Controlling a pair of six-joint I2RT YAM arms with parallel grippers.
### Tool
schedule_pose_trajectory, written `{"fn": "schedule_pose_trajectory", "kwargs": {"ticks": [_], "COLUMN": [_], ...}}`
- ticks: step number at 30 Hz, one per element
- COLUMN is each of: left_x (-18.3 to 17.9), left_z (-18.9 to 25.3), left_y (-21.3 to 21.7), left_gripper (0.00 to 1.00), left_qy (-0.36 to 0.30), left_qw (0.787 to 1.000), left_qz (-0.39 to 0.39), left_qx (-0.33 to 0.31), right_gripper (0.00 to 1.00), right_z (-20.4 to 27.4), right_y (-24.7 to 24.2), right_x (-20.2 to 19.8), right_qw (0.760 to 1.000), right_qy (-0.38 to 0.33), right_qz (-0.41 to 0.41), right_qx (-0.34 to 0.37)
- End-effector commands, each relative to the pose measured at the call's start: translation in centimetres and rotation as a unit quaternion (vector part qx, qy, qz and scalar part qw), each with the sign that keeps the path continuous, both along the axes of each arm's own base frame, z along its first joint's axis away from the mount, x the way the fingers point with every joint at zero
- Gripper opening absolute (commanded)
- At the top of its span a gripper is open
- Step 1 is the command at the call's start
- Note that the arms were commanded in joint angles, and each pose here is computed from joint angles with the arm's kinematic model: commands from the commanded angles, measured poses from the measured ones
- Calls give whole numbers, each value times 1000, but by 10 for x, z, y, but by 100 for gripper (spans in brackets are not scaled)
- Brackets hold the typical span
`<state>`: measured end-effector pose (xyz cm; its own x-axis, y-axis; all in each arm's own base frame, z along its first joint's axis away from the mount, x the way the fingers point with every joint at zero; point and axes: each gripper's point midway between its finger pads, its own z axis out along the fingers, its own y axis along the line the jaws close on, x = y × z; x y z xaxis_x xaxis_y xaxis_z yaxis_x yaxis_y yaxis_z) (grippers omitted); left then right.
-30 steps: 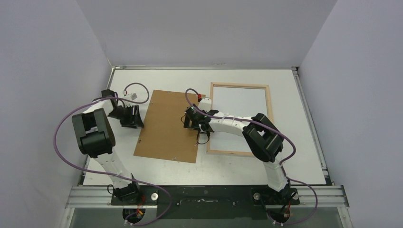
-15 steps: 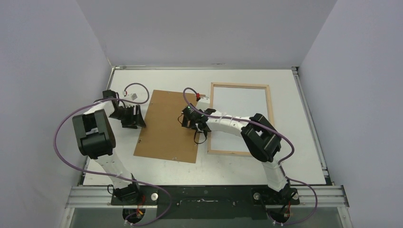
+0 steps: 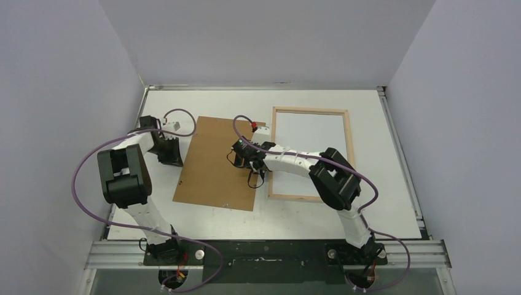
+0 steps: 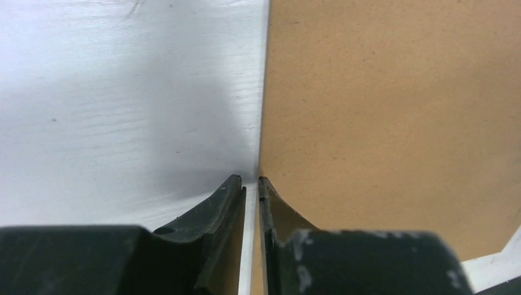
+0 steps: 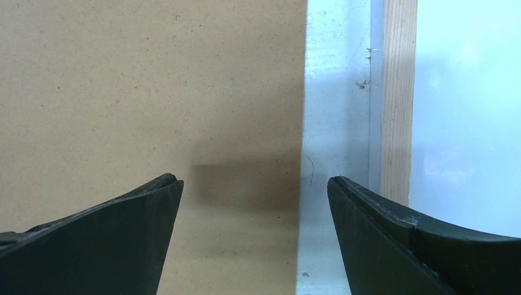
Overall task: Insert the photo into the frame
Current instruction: Move the photo frame item to the center of the board.
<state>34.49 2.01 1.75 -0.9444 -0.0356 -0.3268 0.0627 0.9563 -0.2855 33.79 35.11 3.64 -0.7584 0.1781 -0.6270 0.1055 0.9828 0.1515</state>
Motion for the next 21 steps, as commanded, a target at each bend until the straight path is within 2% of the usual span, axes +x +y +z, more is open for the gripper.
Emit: {"fn": "schedule_pose_trajectory", "kwargs": {"ticks": [1, 5, 10, 16, 21], "left_x": [18, 24, 21, 12, 8], "left_z": [9, 8, -7, -23, -28], "left_y": [18, 29, 21, 4, -3], "left_gripper": [10, 0, 0, 0, 0], "left_qy": [-36, -47, -32, -12, -7], "left_qw": [998, 996, 995, 997, 996], "left_qz": [17, 19, 1, -11, -16], "left_qx": [43, 76, 90, 79, 83], "right_gripper": [93, 93, 93, 93, 94], "right_z": [9, 6, 2, -5, -14], "right_y": [3, 4, 7, 12, 12], "right_x": [11, 12, 12, 13, 14], "right_qw": [1000, 1000, 1000, 1000, 1000], "right_qy": [-20, -18, -16, -10, -7], "right_qz": [-12, -12, -12, -10, -19], "right_qx": [4, 7, 11, 12, -20]}}
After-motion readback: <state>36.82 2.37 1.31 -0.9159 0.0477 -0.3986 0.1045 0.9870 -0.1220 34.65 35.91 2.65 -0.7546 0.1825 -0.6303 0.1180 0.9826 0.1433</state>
